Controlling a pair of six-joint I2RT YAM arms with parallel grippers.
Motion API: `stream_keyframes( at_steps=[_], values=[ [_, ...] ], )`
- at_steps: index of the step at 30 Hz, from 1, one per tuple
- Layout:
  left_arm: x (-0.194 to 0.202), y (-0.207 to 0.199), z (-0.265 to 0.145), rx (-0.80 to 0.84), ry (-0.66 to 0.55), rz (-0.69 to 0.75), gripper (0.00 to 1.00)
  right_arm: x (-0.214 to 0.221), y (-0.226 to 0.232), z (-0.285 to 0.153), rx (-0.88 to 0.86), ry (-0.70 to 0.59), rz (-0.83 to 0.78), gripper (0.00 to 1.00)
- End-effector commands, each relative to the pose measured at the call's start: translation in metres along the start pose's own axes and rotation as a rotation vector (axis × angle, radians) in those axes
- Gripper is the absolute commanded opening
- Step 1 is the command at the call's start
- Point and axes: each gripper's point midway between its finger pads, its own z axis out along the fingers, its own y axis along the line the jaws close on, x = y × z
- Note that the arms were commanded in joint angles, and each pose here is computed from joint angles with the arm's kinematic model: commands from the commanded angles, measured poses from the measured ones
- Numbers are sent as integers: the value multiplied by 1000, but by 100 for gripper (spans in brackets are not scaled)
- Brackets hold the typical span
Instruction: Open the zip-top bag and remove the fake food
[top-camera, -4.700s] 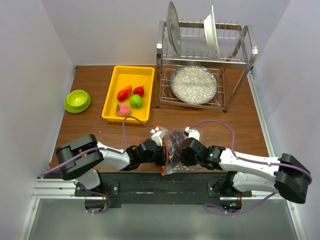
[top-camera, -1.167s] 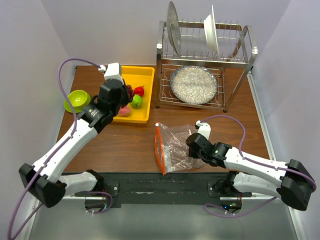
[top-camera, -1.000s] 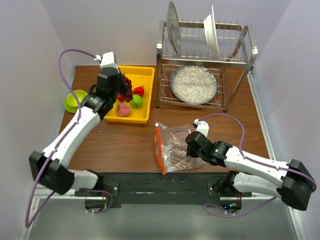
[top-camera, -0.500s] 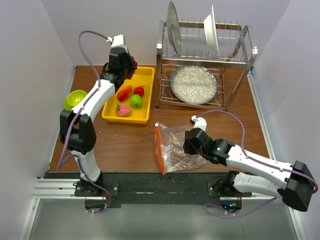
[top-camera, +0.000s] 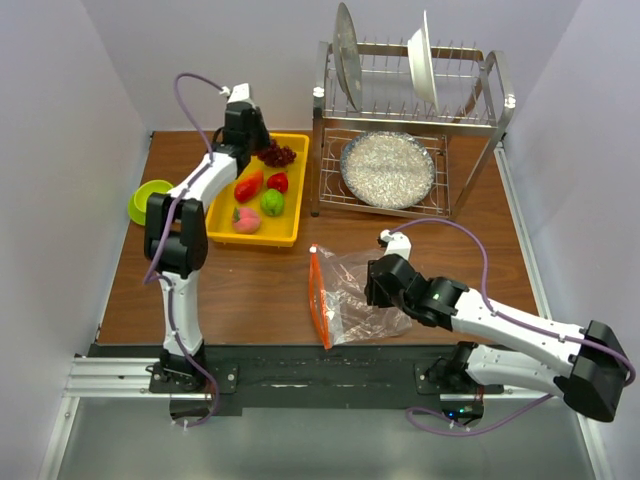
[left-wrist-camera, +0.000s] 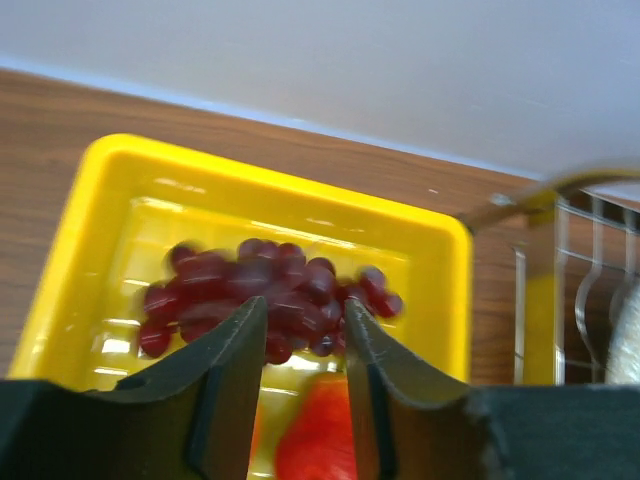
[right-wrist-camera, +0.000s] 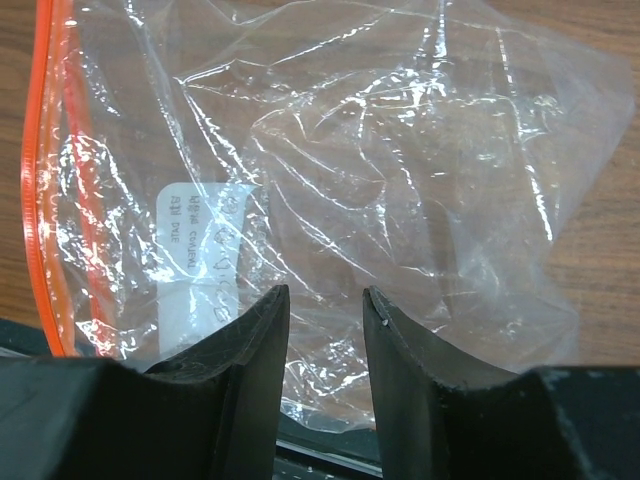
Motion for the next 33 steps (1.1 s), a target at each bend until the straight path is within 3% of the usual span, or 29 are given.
stream_keyframes(
  at_steps=[1,2,5,8,14,15,17,18,20,21,23,28,33],
  values=[
    [-24,28,1,-11,-35,-46,48,-20,18,-3,-55,-47,21,41],
    [-30,29,-3,-14,-44,-47,58,-21,19,-3,-59,-49,21,42],
    [-41,33,-15,-38,-61,-36,73,-21,23,-3,-76,-42,21,45],
    [-55,31,-33,-50,-79,-43,82,-21,25,-5,-91,-43,25,49],
    [-55,22,-79,-44,-43,-107,90,-26,24,-11,-100,-60,28,57],
    [-34,24,-85,-48,4,-112,91,-26,24,-13,-104,-63,29,59],
    [-31,10,-112,-25,1,-112,92,-30,25,-17,-115,-75,36,64],
    [-6,15,-119,-49,44,-112,92,-31,25,-18,-116,-80,32,66],
    [1,-4,-152,-11,35,-112,93,-34,24,-22,-118,-89,31,71],
    [27,2,-161,-38,70,-109,93,-36,23,-23,-115,-96,29,72],
    [36,-22,-196,24,63,-107,94,-40,19,-30,-111,-117,33,75],
    [104,-66,-268,168,135,-51,95,-50,13,-43,-123,-178,50,80],
    [151,-93,-320,288,165,26,100,-49,3,-51,-120,-202,49,81]
  ],
)
